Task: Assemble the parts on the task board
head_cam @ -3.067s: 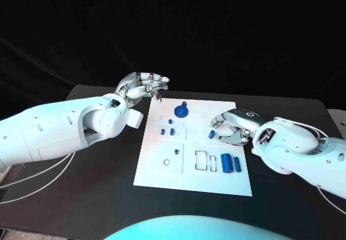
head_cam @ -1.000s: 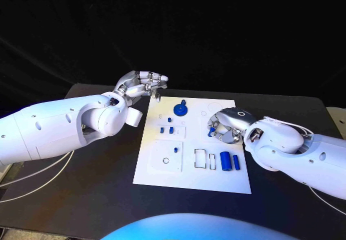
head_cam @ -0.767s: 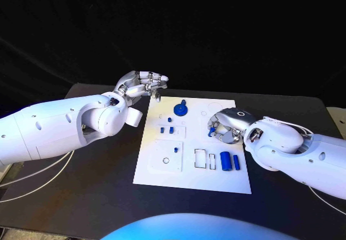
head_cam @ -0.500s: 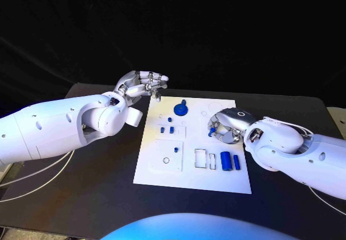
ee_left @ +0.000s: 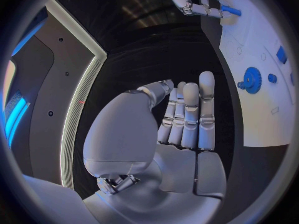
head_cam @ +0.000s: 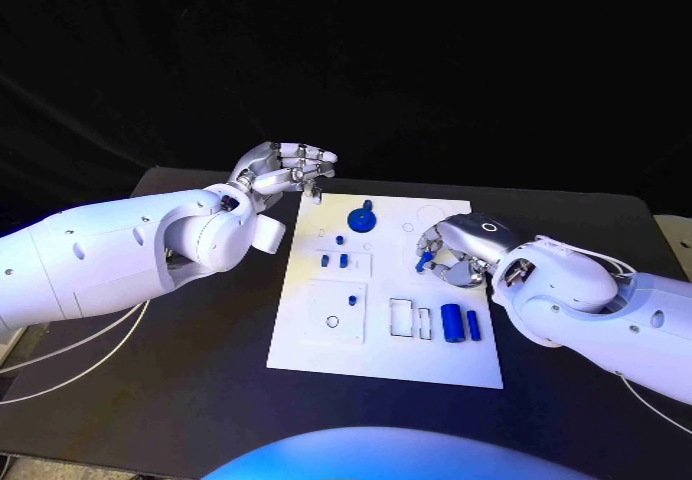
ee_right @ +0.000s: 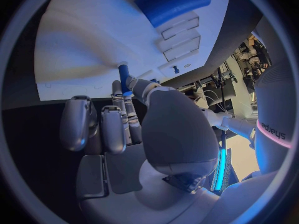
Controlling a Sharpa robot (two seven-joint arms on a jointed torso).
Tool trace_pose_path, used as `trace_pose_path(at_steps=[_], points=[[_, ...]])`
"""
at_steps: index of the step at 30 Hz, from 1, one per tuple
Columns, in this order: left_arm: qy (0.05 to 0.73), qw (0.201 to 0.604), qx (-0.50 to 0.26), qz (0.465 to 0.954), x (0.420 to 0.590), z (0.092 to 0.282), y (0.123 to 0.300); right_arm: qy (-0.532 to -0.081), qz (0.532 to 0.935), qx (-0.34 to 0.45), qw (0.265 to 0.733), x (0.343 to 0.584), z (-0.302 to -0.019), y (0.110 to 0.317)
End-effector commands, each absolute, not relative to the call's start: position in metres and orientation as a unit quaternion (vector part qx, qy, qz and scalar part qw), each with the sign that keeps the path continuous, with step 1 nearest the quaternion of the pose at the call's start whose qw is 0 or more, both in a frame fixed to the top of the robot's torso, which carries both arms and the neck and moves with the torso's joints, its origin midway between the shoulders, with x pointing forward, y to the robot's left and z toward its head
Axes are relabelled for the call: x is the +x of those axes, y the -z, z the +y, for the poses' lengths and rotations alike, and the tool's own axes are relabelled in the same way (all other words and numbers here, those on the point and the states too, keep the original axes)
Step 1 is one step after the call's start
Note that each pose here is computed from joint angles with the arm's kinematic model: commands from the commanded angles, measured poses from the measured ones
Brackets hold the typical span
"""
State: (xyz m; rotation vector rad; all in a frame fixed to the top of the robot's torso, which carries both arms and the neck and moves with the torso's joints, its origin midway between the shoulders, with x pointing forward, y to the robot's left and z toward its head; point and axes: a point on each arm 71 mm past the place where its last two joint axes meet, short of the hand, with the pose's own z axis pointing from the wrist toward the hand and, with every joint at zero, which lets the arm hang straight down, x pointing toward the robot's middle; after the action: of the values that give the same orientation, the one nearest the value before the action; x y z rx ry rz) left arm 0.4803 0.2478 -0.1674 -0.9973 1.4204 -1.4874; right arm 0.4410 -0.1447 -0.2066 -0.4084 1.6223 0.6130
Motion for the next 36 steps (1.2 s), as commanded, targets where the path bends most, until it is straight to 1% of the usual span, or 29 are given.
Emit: trace_pose_path(at_steps=[1, 8, 12, 15, 19, 21, 30, 36], points=[[0.599, 0.412, -0.394, 0.563, 0.48, 0.246, 0.166, -0.28, 0.696, -0.162, 0.641, 0.439, -0.145, 0.196], [0.599, 0.412, -0.394, 0.563, 0.481, 0.245, 0.166, -0.3, 0.692, -0.153, 0.638, 0.427, -0.143, 0.176], [0.598, 0.415, -0.394, 0.561, 0.481, 0.245, 0.166, -0.329, 0.685, -0.159, 0.63, 0.414, -0.125, 0.169], [0.599, 0.415, -0.394, 0.561, 0.481, 0.244, 0.166, -0.353, 0.677, -0.169, 0.623, 0.404, -0.108, 0.169], [0.6, 0.414, -0.393, 0.56, 0.482, 0.242, 0.166, -0.394, 0.666, -0.191, 0.604, 0.387, -0.074, 0.176], [0.602, 0.413, -0.392, 0.56, 0.483, 0.24, 0.166, -0.404, 0.665, -0.197, 0.597, 0.383, -0.064, 0.181], [0.604, 0.41, -0.39, 0.561, 0.484, 0.237, 0.167, -0.419, 0.673, -0.218, 0.569, 0.372, -0.038, 0.204], [0.605, 0.409, -0.389, 0.561, 0.484, 0.236, 0.167, -0.415, 0.683, -0.226, 0.556, 0.371, -0.032, 0.217]])
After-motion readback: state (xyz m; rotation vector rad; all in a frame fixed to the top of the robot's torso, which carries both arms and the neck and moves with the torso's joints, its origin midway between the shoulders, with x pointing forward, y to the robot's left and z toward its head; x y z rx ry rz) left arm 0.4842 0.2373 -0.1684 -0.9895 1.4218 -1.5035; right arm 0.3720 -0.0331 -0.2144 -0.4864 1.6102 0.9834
